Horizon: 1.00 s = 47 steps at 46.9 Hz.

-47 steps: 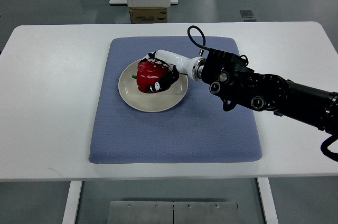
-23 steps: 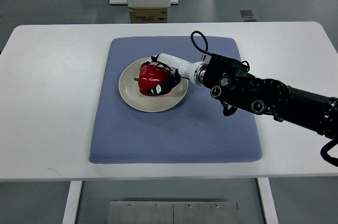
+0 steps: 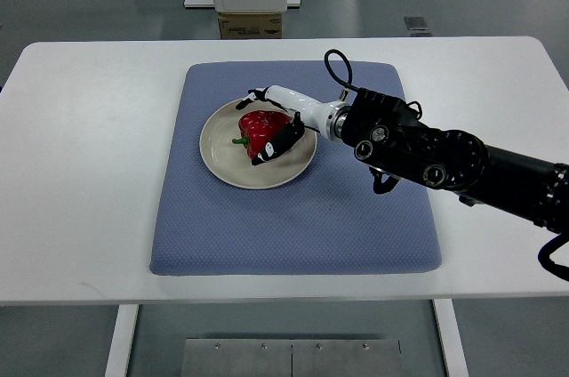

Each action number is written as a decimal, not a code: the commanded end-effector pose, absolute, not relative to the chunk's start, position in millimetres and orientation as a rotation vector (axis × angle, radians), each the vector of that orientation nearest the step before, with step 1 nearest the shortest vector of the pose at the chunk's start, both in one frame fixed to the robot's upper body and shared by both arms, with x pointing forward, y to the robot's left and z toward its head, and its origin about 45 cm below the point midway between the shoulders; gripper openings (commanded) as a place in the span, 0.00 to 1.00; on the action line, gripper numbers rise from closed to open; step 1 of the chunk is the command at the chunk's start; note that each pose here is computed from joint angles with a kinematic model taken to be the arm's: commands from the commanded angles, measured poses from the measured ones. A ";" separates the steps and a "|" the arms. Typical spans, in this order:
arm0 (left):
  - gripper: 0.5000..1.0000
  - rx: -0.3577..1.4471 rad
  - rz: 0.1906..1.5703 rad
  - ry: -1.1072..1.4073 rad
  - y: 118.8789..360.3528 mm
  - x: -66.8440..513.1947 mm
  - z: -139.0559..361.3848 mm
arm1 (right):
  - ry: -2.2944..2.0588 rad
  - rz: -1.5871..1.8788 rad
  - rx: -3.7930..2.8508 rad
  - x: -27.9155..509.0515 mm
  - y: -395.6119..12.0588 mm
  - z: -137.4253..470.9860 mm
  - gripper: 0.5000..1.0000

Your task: Place red pepper on plate with right hand

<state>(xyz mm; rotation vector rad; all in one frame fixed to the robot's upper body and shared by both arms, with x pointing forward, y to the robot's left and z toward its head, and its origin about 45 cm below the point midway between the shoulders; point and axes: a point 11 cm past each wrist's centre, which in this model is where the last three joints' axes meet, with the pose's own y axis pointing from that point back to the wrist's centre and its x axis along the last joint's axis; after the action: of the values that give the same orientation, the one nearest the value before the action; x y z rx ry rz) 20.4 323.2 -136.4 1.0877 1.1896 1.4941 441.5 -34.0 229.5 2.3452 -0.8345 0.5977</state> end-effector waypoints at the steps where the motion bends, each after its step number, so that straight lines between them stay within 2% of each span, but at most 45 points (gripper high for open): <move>1: 1.00 1.088 1.494 1.190 323.2 20.4 -136.4 | -0.871 0.578 2.369 444.9 -32.9 237.5 0.99; 15: 1.00 1.088 1.493 1.189 323.2 20.4 -136.4 | -1.176 0.355 2.368 474.1 -109.7 246.2 0.99; 32: 1.00 1.088 1.494 1.190 323.2 20.4 -136.4 | -1.805 -0.111 2.301 483.0 -210.5 224.3 0.99; 40: 1.00 1.088 1.494 1.190 323.2 20.4 -136.4 | -1.910 -0.226 2.227 472.1 -229.4 199.3 1.00; 47: 1.00 1.088 1.494 1.190 323.2 20.4 -136.4 | -2.035 -0.290 2.219 472.7 -239.9 201.6 1.00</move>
<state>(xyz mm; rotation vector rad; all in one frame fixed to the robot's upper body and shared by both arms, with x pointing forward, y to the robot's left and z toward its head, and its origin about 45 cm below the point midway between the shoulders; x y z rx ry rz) 20.3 323.2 -136.4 1.0878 1.1898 1.4942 473.0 -236.6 201.4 2.2119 -1.9970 -0.2594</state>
